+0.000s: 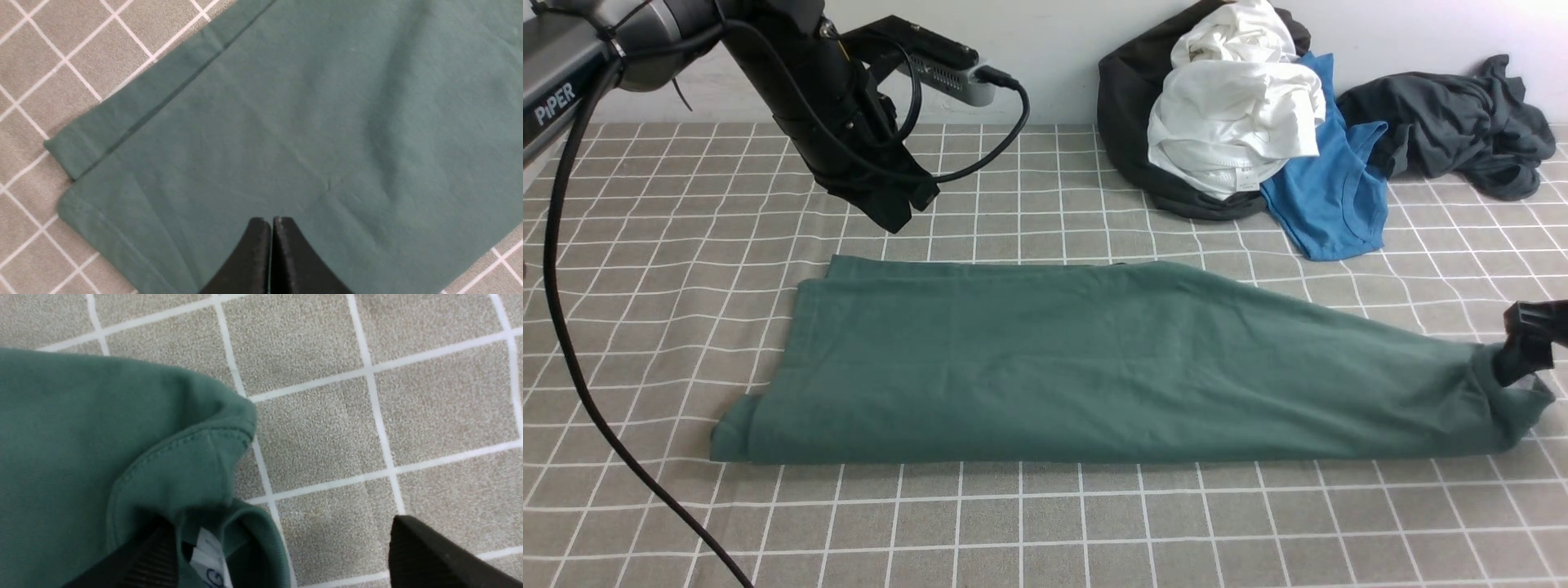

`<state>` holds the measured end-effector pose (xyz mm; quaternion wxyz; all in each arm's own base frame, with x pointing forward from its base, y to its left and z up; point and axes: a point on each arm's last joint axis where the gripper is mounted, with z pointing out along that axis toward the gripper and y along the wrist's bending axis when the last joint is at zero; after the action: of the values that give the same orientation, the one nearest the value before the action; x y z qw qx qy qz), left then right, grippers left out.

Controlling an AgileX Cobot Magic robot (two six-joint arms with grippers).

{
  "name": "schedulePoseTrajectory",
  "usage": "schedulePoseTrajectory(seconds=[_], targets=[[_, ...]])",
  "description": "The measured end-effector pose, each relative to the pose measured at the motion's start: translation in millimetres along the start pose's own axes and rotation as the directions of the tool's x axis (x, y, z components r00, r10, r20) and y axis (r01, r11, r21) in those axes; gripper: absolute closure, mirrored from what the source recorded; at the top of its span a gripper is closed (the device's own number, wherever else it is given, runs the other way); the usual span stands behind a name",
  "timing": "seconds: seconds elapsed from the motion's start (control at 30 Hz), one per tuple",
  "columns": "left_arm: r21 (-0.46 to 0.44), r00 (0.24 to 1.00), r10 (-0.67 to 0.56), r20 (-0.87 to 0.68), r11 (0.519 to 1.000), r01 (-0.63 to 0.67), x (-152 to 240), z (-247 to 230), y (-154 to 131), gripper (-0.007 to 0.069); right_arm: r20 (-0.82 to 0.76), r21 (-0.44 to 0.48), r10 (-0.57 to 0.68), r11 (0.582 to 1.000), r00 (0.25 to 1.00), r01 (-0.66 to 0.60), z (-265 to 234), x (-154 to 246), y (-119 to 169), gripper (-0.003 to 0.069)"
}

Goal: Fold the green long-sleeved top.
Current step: Use the right arm to clamp the right edge of the fabric, then use the right arm to drag the right edge of the fabric to the left and folds it over the left edge

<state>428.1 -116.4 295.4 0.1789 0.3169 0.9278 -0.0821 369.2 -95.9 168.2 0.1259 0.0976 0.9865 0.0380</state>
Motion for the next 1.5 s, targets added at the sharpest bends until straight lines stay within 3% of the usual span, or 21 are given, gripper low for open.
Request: schedulePoseTrajectory(seconds=[0.2,0.4,0.5,0.57,0.63,0.83,1.03,1.17,1.33,1.43,1.5], targets=[[0.001,1.000,0.002,0.000,1.000,-0.002,0.0,0.0,-0.1,0.0633,-0.037,-0.037,-0.056,0.998,0.998,0.055,18.6,1.2,20.0,0.0032],[0.001,1.000,0.002,0.000,1.000,-0.002,0.0,0.0,-0.1,0.0633,-0.046,-0.041,-0.117,0.992,0.992,0.116,21.7,2.2,37.0,0.0204],[0.001,1.000,0.002,0.000,1.000,-0.002,0.0,0.0,-0.1,0.0633,-0.055,-0.045,-0.120,0.992,0.991,0.117,21.8,3.1,38.1,0.0380],[0.001,1.000,0.006,0.000,1.000,-0.006,0.0,0.0,-0.1,0.0633,-0.051,-0.043,-0.136,0.990,0.989,0.134,16.8,3.1,38.3,0.0552],[-0.002,1.000,0.011,0.004,1.000,-0.011,-0.1,-2.0,-0.4,0.0632,-0.035,-0.004,-0.184,0.983,0.982,0.184,3.0,2.6,36.1,0.0628],[-0.049,0.999,0.021,0.048,0.999,-0.019,1.9,-31.1,-0.2,0.0632,0.058,0.175,-0.277,0.949,0.959,0.263,-68.0,2.1,29.4,0.0645],[-0.117,0.993,0.008,0.121,0.993,0.007,12.0,-77.8,7.3,0.0632,0.191,0.172,-0.328,0.939,0.925,0.298,-144.2,-7.8,57.8,0.0645],[-0.173,0.982,-0.005,0.190,0.984,0.038,24.7,-120.4,11.0,0.0632,0.299,0.050,-0.446,0.890,0.843,0.453,-185.3,-15.0,134.1,0.0645],[-0.237,0.957,-0.014,0.290,0.968,0.086,45.7,-179.8,3.4,0.0632,0.389,-0.079,-0.581,0.752,0.715,0.655,-187.8,-10.4,248.1,0.0645],[-0.277,0.927,-0.020,0.375,0.952,0.133,63.2,-222.5,-10.1,0.0632,0.381,-0.157,-0.651,0.654,0.657,0.740,-153.3,-0.6,324.1,0.0645],[-0.286,0.914,-0.023,0.405,0.946,0.150,69.7,-236.8,-16.7,0.0632,0.379,-0.183,-0.672,0.619,0.636,0.764,-138.9,5.4,350.1,0.0645]])
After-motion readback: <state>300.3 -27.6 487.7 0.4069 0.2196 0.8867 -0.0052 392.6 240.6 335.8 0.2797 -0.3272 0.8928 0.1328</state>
